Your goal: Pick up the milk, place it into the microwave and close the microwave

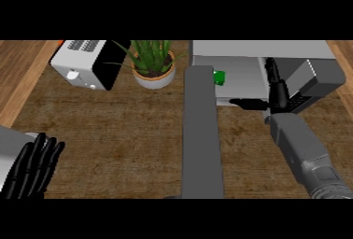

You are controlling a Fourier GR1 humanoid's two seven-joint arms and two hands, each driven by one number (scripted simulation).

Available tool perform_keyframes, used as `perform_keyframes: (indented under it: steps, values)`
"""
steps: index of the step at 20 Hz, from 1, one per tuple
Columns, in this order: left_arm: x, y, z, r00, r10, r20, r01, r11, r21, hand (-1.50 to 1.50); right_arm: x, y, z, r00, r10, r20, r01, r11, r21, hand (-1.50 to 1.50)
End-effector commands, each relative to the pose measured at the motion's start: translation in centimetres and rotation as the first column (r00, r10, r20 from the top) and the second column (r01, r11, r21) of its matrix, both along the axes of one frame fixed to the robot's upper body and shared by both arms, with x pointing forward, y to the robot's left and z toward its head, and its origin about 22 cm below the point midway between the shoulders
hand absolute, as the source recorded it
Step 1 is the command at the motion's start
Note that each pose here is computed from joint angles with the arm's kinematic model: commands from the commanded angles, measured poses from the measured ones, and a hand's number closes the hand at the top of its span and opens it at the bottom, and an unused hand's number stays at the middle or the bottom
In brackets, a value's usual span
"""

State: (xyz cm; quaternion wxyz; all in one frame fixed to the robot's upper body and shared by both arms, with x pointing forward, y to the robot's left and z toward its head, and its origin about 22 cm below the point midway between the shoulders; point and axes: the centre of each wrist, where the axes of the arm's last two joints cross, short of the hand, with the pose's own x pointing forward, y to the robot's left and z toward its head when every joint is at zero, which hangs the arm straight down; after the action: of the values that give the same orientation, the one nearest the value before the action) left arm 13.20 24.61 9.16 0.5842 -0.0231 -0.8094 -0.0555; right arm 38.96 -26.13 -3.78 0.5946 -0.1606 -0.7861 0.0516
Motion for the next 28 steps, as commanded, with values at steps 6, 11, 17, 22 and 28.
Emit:
perform_keyframes:
  steps: [6,11,17,22,28]
  values:
    - [-0.8,-0.6,-1.4,1.0,-0.001,-0.013,0.0,1.0,-0.016,-1.5,-4.5,-1.3,-4.5,0.995,0.026,-0.098,-0.017,0.995,0.097,-1.5]
    - [0.7,-0.5,-0.3,0.996,-0.088,-0.03,0.088,0.996,0.013,-1.5,-10.2,0.0,-9.8,0.992,0.04,-0.117,-0.015,0.978,0.208,-1.5]
    - [1.1,-1.4,-2.4,0.962,-0.267,-0.059,0.266,0.964,-0.026,-1.5,-13.9,1.4,-11.9,0.986,0.135,-0.101,-0.1,0.95,0.295,-1.5]
    - [3.4,-2.7,-2.4,0.953,-0.295,-0.074,0.301,0.949,0.091,1.5,-18.1,-1.8,-12.5,0.987,0.143,-0.068,-0.11,0.93,0.35,-1.5]
    - [4.4,-5.7,-2.0,0.925,-0.371,-0.086,0.376,0.925,0.046,1.5,-22.8,-3.9,-12.3,0.989,0.144,-0.029,-0.123,0.92,0.372,-1.5]
